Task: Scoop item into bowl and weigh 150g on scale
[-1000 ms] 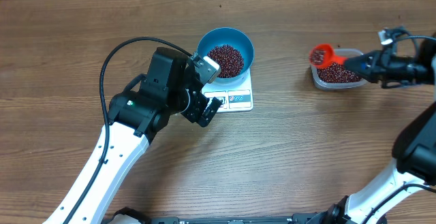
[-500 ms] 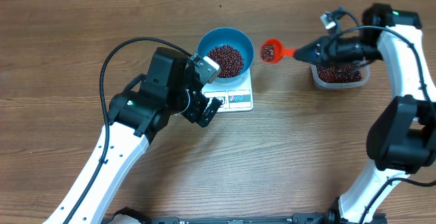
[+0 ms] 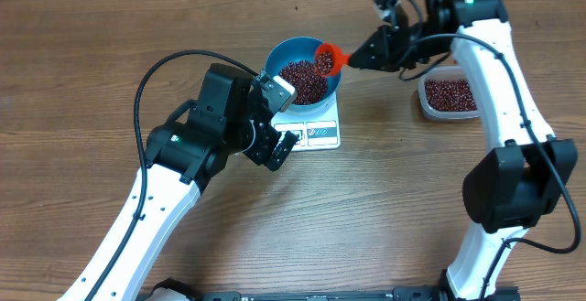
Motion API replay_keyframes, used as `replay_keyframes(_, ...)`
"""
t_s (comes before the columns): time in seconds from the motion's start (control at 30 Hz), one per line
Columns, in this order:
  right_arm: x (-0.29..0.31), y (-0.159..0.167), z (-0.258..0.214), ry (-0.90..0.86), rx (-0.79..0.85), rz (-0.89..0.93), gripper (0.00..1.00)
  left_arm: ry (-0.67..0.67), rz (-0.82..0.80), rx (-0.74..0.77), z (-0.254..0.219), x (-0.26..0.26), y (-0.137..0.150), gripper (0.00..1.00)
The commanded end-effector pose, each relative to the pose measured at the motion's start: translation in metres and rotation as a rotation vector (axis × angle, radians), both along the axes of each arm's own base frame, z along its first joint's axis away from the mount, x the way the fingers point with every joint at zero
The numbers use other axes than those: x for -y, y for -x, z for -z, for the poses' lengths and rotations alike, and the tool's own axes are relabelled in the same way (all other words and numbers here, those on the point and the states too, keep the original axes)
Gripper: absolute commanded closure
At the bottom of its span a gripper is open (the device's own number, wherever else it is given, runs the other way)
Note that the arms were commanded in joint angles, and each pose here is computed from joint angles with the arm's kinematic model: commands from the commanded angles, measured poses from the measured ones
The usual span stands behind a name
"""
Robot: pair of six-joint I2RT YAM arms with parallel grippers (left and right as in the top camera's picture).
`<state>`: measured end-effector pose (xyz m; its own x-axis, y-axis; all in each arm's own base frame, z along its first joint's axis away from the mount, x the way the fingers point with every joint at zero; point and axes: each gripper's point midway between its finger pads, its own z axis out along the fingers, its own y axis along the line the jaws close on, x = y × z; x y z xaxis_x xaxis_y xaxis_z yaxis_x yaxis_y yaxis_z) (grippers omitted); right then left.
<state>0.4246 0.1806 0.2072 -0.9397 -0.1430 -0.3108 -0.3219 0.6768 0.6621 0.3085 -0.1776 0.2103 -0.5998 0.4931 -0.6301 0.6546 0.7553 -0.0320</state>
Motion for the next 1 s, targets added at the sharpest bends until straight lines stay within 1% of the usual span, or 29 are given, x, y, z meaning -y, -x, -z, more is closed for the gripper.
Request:
replay_keyframes(0.0, -0.005, -0.015, 0.010, 0.179, 0.047, 0.082, 0.96, 0.022, -0.009, 0.026, -0.013, 0.002, -0.002, 0.00)
replay_keyframes(0.17, -0.019, -0.020, 0.014, 0.298, 0.134, 0.079, 0.96, 0.022, -0.009, 0.026, -0.013, 0.002, -0.002, 0.01)
replay_keyframes(0.4, -0.022, -0.027, 0.010, 0.571, 0.288, 0.118, 0.96, 0.022, -0.008, 0.026, -0.013, 0.002, -0.002, 0.01)
replay_keyframes(0.57, -0.039, -0.021, 0.005, 0.686, 0.385, 0.061, 0.96, 0.022, -0.009, 0.026, -0.013, 0.002, -0.002, 0.00)
replay_keyframes(0.87, -0.048, -0.016, 0.005, 0.691, 0.396, 0.043, 0.96, 0.022, -0.008, 0.026, -0.013, 0.002, -0.002, 0.00)
replay_keyframes(0.97, -0.052, -0.014, 0.003, 0.655, 0.388, 0.031, 0.96, 0.022, -0.009, 0.026, -0.013, 0.002, -0.002, 0.00)
